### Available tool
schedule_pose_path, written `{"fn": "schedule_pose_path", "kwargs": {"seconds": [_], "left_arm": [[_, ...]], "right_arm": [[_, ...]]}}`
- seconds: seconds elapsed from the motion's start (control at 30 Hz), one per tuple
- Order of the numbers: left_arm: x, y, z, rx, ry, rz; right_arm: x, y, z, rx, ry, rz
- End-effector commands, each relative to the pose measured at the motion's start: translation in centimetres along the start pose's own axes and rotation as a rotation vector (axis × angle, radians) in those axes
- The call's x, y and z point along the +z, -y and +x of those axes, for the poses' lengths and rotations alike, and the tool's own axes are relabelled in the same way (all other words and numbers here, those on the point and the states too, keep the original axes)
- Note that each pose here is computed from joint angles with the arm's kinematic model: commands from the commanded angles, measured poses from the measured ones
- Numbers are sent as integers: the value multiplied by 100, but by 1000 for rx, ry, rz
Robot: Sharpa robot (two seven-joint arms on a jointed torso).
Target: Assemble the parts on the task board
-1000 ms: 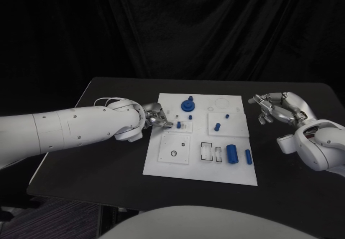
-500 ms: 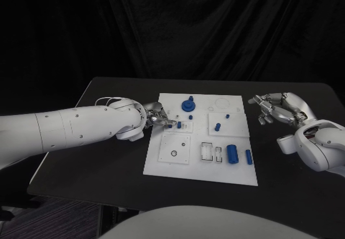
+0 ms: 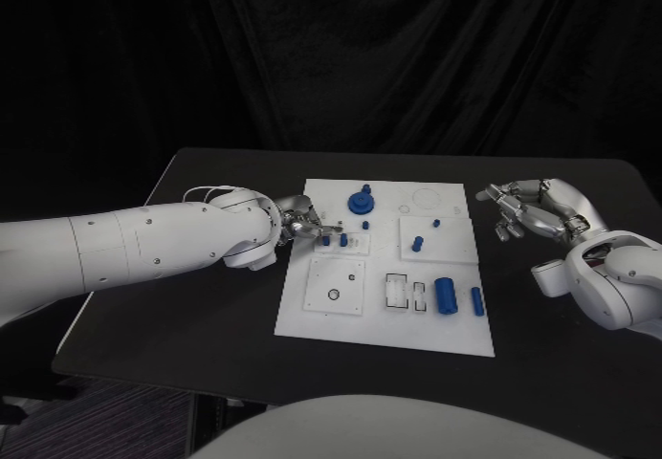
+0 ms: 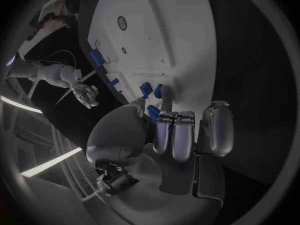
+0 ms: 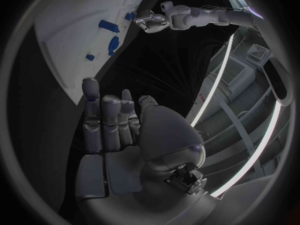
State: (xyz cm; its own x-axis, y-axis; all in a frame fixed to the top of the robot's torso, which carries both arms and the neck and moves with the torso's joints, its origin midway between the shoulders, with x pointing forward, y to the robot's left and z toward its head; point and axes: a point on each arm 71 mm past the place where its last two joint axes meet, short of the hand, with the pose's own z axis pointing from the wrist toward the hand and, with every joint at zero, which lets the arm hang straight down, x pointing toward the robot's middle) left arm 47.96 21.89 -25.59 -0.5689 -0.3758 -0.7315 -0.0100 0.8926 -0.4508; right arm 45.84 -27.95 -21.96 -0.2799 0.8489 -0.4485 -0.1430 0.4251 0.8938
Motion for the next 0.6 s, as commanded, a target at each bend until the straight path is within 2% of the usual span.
{"fn": "schedule_pose_path", "kwargs": {"seconds": [0.03,0.3,0.6], "left_arm": [[11,-63,67,-2,-10,-28],[8,-63,18,-25,56,5],[-17,-30,-79,-55,175,104]], "right_arm": [[-8,16,15,3,-14,17],[-12,17,14,4,-14,16],[-17,20,11,3,-13,13]]}}
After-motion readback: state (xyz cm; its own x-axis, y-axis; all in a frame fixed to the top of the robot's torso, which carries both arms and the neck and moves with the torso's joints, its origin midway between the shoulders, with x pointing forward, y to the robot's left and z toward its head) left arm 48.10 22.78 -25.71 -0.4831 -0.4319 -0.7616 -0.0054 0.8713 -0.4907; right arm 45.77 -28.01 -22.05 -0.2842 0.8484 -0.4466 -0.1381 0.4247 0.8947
